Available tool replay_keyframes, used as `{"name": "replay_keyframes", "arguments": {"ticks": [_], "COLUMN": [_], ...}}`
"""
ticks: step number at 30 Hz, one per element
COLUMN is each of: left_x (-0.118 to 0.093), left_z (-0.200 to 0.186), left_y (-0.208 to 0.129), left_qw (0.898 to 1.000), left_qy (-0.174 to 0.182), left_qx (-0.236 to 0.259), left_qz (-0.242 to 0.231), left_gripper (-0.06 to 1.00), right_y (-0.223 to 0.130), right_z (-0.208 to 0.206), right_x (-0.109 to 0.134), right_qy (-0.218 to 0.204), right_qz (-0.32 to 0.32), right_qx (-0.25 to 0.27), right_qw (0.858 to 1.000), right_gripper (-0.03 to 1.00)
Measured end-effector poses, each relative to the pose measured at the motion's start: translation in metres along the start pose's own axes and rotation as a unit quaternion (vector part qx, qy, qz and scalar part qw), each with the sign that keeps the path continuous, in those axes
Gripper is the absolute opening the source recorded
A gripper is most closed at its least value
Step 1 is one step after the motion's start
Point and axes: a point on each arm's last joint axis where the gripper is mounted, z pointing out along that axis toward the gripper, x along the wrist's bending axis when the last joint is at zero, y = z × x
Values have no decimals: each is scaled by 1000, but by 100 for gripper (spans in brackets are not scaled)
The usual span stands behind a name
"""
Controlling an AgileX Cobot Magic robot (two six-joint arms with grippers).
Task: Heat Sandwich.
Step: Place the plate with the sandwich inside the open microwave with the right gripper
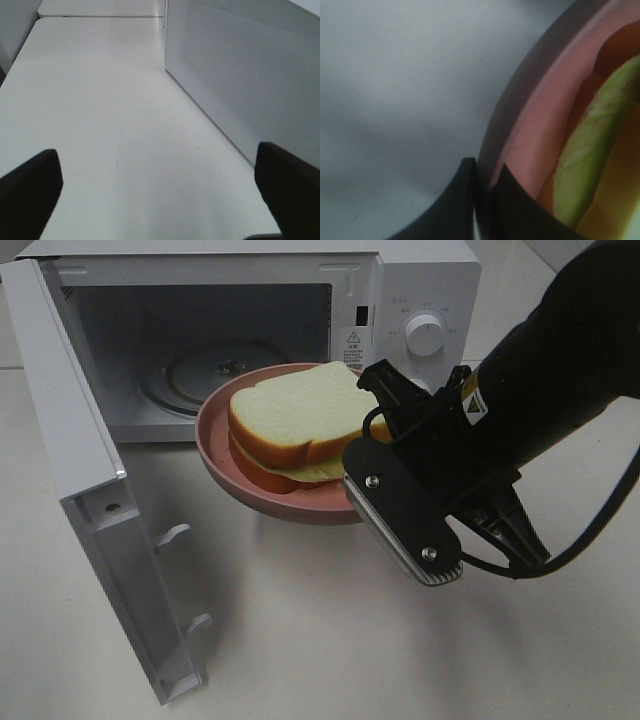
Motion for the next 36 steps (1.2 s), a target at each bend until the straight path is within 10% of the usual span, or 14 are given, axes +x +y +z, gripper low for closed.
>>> {"name": "replay_keyframes", "arguments": {"ticks": [36], "left_x": [0], "left_z": [0], "left_y": [0], "left_qw": [1000], "left_qy": [0], "left_qx": [0], "left_qz": [0], "left_gripper": [99], "right_y": [7], "right_z": [46], "right_x": [-78], "right_qy": [-12], "right_qz": [0], "right_qx": [-1], "right_qw": [1000], "right_gripper": [5]}}
